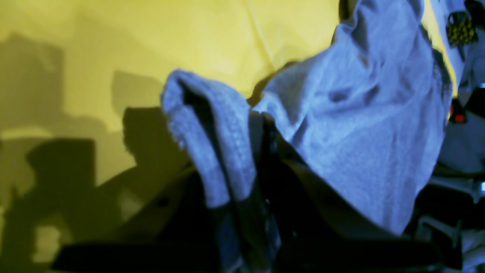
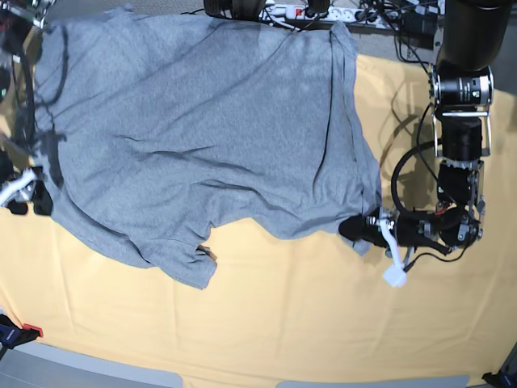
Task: Layout the t-shirt on the table in an organized manner, then fold the t-shirt properly
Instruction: 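Grasp the other hem corner with the right gripper and pull both outward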
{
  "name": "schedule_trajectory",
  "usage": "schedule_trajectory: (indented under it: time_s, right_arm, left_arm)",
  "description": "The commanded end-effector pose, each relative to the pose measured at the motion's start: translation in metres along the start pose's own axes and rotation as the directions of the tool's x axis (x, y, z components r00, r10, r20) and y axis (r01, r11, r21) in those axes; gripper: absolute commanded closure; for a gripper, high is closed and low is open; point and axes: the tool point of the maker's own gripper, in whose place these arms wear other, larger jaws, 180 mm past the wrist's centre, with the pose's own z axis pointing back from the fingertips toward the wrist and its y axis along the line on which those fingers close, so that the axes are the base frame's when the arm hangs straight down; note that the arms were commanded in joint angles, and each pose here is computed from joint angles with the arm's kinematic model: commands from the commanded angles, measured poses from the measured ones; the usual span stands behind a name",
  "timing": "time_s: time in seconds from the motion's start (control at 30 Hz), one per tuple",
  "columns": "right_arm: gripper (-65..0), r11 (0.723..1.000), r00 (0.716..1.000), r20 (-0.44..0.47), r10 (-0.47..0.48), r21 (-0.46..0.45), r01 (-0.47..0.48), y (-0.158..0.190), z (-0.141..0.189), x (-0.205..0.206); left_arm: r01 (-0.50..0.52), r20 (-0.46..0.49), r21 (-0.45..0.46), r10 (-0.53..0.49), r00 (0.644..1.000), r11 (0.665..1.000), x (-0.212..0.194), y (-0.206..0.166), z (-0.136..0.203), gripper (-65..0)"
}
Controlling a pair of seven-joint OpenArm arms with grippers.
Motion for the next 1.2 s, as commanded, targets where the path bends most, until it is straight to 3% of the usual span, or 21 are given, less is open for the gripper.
schedule_trajectory:
  time_s: [0.0, 0.27, 0.4, 0.53, 0.77, 0.97, 1.17]
  right_arm:
    - [-39.0, 1.000, 0.998, 0.067, 0.006, 0.020, -0.007, -0.003, 0.000, 0.027]
    - [-39.0, 0.986, 0.994, 0.000, -0.111, 0.123, 0.110, -0.006, -0.056, 0.035]
    - [-39.0, 0.989, 0.986, -0.093, -0.138, 0.047, 0.143, -0.021, -0.082, 0.019]
    - [-39.0, 0.989, 0.981, -0.125, -0.148, -0.002, 0.149, -0.029, -0.097, 0.010]
    - [-39.0, 0.979, 0.979, -0.162, -0.127, 0.140, 0.150, 0.016, -0.114, -0.003]
    - [-39.0, 0.969, 0.986, -0.131, -0.103, 0.212, 0.130, 0.040, -0.123, -0.003]
    - [-39.0, 0.988, 0.995, -0.082, -0.048, 0.143, 0.059, 0.026, -0.126, 0.002]
  left_arm:
    - [0.035, 0.061, -0.001, -0.035, 0.998, 0.999, 0.023, -0.003, 0.011, 0.0]
    - [0.022, 0.050, -0.004, -0.022, 0.999, 1.000, 0.015, -0.002, 0.008, 0.0]
    - [0.022, 0.052, -0.006, -0.021, 0.998, 1.000, 0.015, -0.003, 0.008, 0.0]
    - [0.022, 0.052, -0.006, -0.021, 0.998, 1.000, 0.016, -0.003, 0.008, 0.0]
    - [0.017, 0.071, -0.025, -0.016, 0.997, 1.000, 0.019, -0.006, 0.008, 0.0]
    - [0.017, 0.072, -0.027, -0.015, 0.997, 0.999, 0.019, -0.006, 0.009, 0.0]
    - [0.017, 0.068, -0.027, -0.015, 0.998, 0.999, 0.018, -0.006, 0.009, 0.0]
